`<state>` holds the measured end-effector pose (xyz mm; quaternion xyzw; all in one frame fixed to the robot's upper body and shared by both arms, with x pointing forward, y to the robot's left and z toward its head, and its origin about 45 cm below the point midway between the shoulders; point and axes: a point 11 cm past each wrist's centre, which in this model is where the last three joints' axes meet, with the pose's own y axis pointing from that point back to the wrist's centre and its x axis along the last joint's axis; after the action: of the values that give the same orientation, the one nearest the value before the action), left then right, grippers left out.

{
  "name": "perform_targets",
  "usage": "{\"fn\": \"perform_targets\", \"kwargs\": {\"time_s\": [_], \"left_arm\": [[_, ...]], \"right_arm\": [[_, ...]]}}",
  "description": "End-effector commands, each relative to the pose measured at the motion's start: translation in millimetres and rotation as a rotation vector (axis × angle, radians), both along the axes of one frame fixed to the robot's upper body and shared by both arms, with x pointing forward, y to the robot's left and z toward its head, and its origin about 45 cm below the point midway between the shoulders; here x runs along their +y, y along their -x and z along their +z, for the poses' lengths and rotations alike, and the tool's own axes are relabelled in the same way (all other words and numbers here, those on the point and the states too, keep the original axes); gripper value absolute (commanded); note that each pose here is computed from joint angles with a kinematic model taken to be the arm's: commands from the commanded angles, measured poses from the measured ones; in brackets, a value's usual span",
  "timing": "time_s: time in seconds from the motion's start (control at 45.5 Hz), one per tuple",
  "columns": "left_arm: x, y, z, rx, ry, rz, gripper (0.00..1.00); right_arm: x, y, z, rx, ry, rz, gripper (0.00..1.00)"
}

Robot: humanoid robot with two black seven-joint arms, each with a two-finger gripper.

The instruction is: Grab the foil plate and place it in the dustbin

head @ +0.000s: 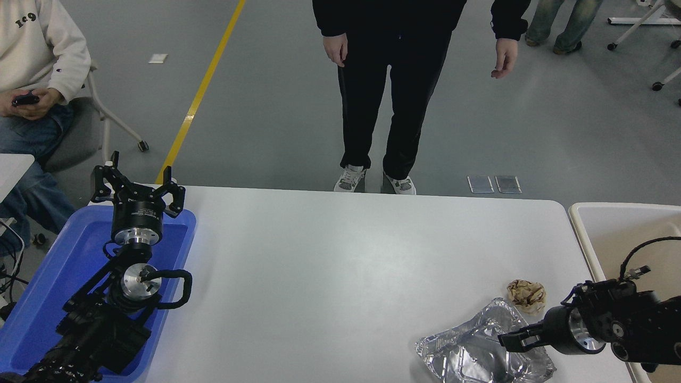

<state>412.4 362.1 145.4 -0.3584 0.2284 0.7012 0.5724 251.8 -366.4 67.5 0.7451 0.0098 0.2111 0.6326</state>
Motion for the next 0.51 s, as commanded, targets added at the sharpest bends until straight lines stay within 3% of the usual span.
{"fn": "perform_targets", "kwargs": {"time_s": [0.0,0.484], "left_arm": [[0.5,0.0,0.2,0.000,-0.001,0.000,0.99],[-0.2,0.0,-0.1,0.000,0.000,0.000,0.99]], "right_arm": [[-4.7,0.4,-0.5,0.000,0.009,-0.002,0.00],[-34.3,2.3,24.8,0.023,0.025,-0.109,0.00]]}}
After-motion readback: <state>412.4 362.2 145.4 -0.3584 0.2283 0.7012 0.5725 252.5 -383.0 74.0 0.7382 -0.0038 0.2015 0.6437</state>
